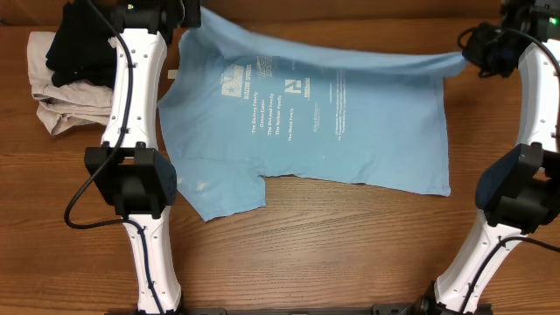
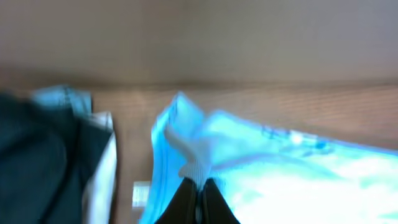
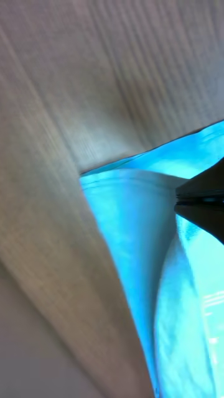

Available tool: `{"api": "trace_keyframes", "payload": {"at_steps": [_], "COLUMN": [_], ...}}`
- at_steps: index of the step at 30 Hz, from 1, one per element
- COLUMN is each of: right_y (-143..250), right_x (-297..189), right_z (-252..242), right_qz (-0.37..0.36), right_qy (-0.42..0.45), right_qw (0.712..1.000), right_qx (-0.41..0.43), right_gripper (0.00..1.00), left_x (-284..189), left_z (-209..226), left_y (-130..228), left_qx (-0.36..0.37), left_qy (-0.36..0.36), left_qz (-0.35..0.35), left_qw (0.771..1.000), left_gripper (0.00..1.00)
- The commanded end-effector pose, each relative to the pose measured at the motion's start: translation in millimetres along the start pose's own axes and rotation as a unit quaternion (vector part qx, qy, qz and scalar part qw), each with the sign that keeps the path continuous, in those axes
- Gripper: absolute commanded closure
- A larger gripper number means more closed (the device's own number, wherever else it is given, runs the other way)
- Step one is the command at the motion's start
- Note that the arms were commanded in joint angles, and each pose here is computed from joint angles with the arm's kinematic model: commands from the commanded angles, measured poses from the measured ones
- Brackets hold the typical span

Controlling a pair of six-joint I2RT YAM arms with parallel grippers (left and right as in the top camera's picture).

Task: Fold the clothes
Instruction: 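Lift the T-shirt with both grippers and lay it flat, spread out, then grasp the T-shirt's bottom edge with both grippers near each side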

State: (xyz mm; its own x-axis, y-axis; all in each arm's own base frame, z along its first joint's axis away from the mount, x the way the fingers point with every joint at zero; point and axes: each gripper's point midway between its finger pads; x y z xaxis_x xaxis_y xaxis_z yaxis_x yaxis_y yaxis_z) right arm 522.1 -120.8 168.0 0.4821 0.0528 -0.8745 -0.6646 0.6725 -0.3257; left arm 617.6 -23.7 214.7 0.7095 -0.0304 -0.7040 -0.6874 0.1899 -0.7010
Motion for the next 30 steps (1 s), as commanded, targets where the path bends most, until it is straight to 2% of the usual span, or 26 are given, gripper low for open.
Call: {"api": "trace_keyframes", "payload": {"at_steps": [1,11,12,13,14,15,16,19,20,25,30], "right_y": [14,70,74,77,80,82,83,86,87,76,66], "right_x": [18,61,63,66,67,68,67,65,62,18,-71], "right_z": [-18,-70,-73,-75,-76,-77,-77,-75,-72,-55,-29], "right_qz": [0.031,0.120,0.125,0.128,0.131,0.134,0.136,0.144,0.147,0.126,0.057], "right_qy": [0.020,0.069,0.071,0.073,0.074,0.076,0.077,0.071,0.065,0.038,0.004], "right_qw": [0.999,0.990,0.989,0.988,0.988,0.987,0.987,0.986,0.986,0.991,0.998], "right_qx": [-0.003,0.034,0.033,0.034,0.035,0.035,0.036,0.038,0.040,0.039,0.021], "right_gripper": [0.96,0.96,0.93,0.77,0.50,0.31,0.27,0.20,0.18,0.14,0.12], "left_x": [-7,-2,0,2,3,5,6,6,5,-29,-111], "left_z": [6,7,9,10,12,12,12,13,12,15,18], "left_y": [26,93,98,101,104,105,106,106,104,77,41], "left_qx": [0.003,0.008,0.009,0.009,0.010,0.010,0.010,0.009,0.008,0.006,-0.021], "left_qy": [-0.002,-0.006,-0.012,-0.016,-0.020,-0.021,-0.021,-0.021,-0.018,-0.018,-0.024], "left_qz": [0.054,0.176,0.182,0.186,0.189,0.190,0.191,0.191,0.187,0.162,0.123], "left_qw": [0.999,0.984,0.983,0.982,0.982,0.981,0.981,0.981,0.982,0.987,0.992], "left_gripper": [0.96,0.96,0.93,0.76,0.57,0.40,0.28,0.03,0.00,0.00,0.00]}}
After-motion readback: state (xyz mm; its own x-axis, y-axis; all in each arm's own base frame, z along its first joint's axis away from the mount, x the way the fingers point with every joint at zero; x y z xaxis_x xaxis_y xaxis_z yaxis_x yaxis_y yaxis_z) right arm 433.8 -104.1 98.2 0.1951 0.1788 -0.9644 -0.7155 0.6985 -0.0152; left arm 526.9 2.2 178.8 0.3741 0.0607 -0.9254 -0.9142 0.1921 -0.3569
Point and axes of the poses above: each gripper's point midway between its finger pads, its own x axis out along the fingers, its own z axis along the line the jaws close on, y = z × x, and after that the axes turned 12 degrees about x, right-handed
